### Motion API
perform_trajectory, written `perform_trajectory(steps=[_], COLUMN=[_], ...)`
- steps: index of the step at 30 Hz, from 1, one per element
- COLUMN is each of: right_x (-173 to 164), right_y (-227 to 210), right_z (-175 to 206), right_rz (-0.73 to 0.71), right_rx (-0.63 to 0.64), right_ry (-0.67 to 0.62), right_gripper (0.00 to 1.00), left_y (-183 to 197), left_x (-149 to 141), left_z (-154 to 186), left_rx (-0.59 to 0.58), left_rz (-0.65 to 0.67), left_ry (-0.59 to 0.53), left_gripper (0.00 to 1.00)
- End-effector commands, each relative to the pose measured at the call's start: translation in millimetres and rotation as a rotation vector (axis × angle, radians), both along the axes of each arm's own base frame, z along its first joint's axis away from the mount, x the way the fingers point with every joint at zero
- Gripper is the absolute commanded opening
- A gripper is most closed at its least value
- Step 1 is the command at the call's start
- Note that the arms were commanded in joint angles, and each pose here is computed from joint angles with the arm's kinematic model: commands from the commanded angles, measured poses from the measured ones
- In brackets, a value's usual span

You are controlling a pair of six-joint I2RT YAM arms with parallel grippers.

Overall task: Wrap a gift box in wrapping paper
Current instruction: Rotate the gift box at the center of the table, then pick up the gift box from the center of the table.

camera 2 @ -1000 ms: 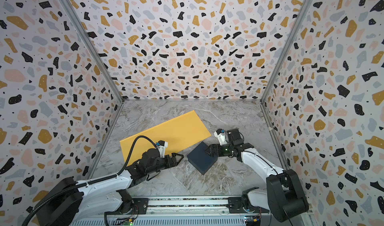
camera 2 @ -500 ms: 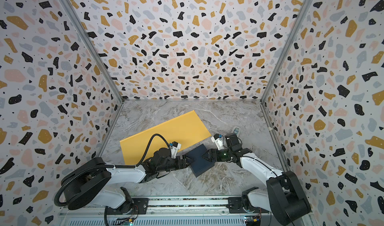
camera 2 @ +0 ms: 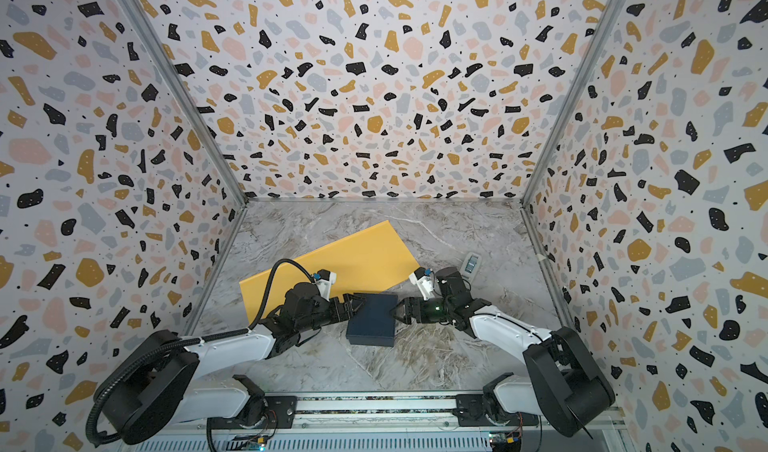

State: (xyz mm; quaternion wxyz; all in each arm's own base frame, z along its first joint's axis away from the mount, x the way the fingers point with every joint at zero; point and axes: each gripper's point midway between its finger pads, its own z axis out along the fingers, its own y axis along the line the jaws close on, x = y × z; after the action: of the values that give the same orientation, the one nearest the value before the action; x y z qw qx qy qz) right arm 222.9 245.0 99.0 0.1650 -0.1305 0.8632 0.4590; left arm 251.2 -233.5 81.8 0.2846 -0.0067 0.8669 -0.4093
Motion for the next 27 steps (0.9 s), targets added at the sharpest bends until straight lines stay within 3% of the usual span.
perform_trajectory(steps=[1,6,16,27], right_x=[-2.2,-14.8,-17.0,-8.0], right_y=[4.0,32.6,49.1,72.4], right_z=[9.3,9.5,-1.9,29.1], right_rz=[0.026,0.077,0.081,0.108], right_rx=[0.002,0.042,0.050,0.104], right_ry=[-0.039,-0.029,-0.006,-0.065], right_gripper=[0.98,0.97,0.90,0.77], left_y=[12.5,6.6,-13.1,-28.9], left_x=[-14.4,-27.4,-30.7,-24.1], left_z=[-11.3,-13.8,-2.5,29.1], left_rx=[0.072,0.058,-0.047,-0.130], left_rz=[-0.027,-0.098,-0.134,-0.152], left_ry=[0.004,0.038,0.046,-0.018], left_gripper=[0.99,1.00,0.95,0.81])
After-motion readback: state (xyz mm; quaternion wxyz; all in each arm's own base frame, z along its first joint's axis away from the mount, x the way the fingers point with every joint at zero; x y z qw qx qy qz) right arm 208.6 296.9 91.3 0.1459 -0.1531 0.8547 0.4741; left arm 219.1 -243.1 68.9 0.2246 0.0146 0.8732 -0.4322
